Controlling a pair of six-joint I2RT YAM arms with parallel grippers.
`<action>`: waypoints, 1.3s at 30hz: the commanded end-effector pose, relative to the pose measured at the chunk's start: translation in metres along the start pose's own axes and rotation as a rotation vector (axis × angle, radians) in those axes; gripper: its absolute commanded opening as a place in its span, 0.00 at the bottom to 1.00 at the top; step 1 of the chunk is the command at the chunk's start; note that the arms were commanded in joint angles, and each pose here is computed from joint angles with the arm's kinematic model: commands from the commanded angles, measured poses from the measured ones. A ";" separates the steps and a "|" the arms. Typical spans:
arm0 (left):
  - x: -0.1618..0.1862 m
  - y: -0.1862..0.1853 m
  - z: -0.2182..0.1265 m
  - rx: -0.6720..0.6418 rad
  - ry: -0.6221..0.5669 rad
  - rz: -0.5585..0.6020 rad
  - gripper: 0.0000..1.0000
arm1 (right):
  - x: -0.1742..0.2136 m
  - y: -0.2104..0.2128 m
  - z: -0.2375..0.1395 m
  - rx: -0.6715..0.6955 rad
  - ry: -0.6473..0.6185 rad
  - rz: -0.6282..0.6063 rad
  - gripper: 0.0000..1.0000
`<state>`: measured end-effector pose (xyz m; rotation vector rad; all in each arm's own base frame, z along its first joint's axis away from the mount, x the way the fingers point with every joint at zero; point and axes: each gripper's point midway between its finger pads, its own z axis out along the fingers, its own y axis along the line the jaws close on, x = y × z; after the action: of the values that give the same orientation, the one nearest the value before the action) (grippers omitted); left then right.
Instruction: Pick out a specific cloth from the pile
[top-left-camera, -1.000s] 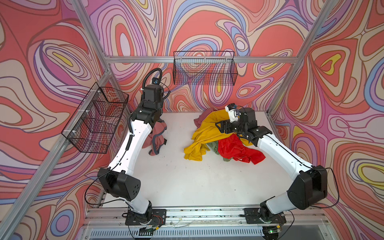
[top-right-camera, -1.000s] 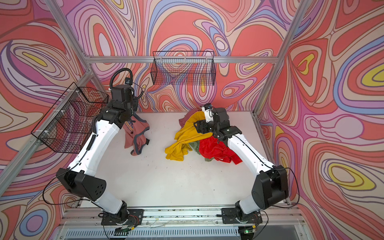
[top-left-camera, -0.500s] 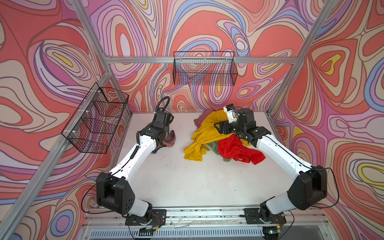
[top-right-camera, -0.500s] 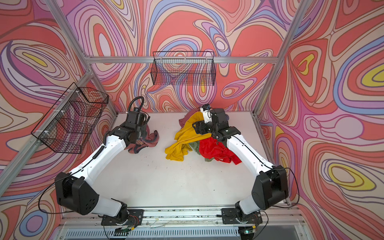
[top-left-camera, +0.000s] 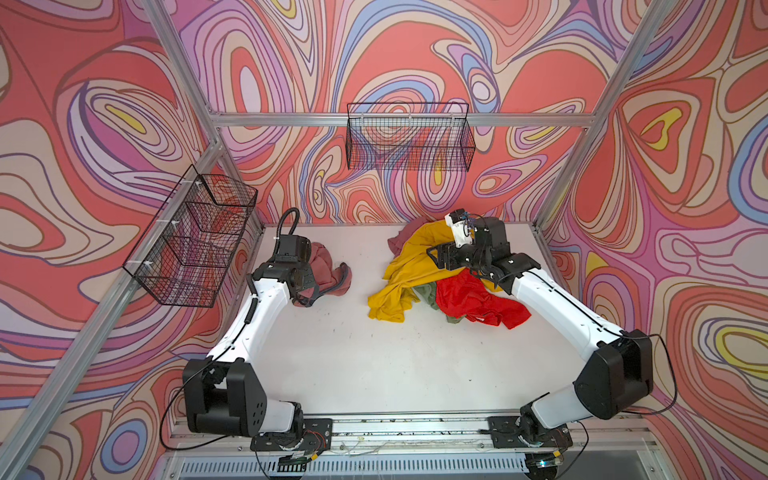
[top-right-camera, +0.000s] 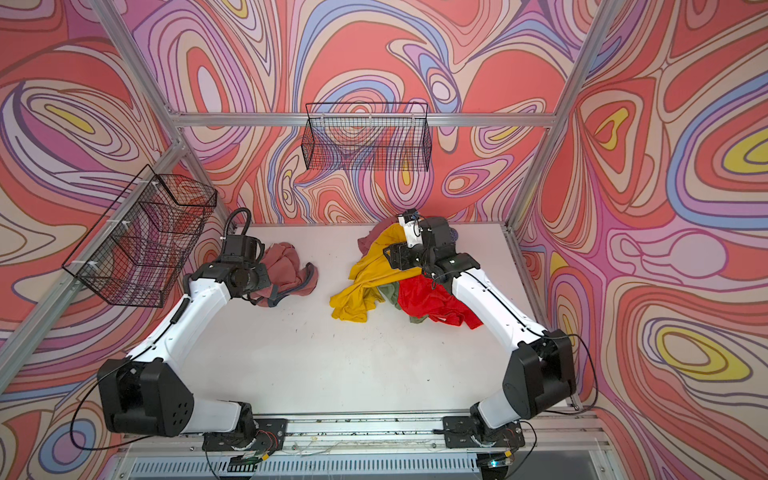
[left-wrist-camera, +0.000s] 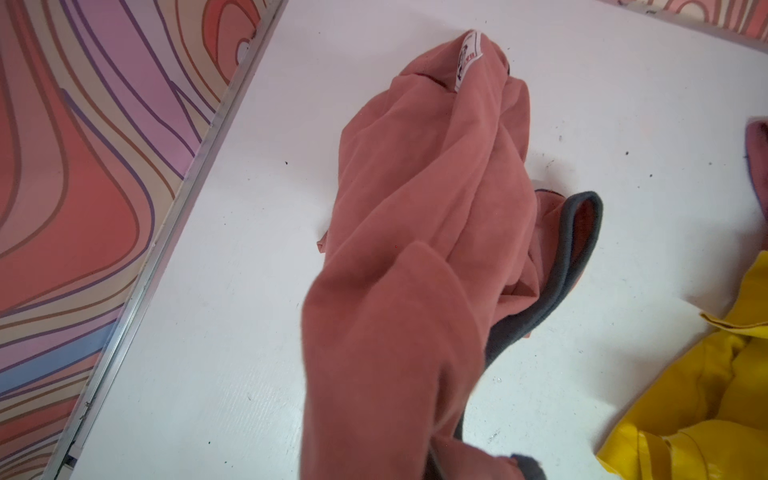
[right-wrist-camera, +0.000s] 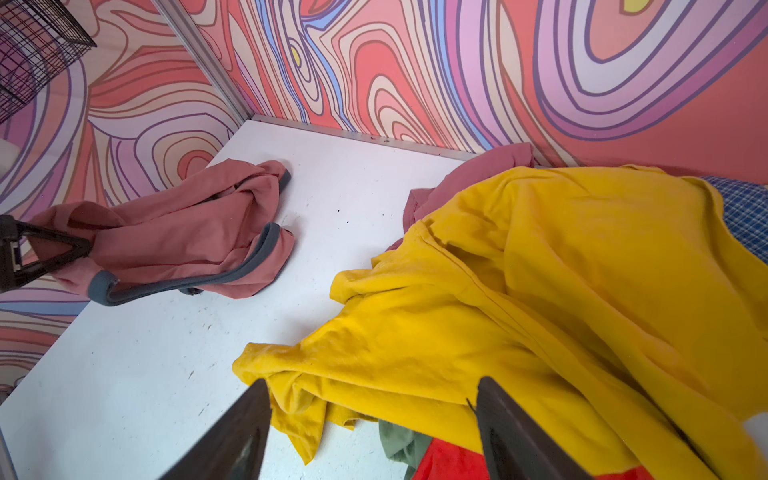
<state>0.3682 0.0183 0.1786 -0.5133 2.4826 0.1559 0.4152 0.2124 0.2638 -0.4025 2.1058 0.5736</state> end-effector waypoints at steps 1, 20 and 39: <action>0.004 -0.012 0.006 0.030 0.083 0.034 0.00 | 0.004 0.002 0.006 -0.006 0.018 0.008 0.80; 0.019 -0.052 0.111 -0.042 0.304 0.191 0.00 | 0.003 0.002 0.011 0.009 0.041 0.001 0.80; 0.049 -0.012 0.075 -0.149 0.262 0.061 0.75 | 0.003 -0.001 0.009 0.035 0.043 -0.027 0.80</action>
<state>0.3821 0.0058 0.0638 -0.5062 2.8145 0.3156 0.4168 0.2167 0.2485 -0.4201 2.1661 0.5405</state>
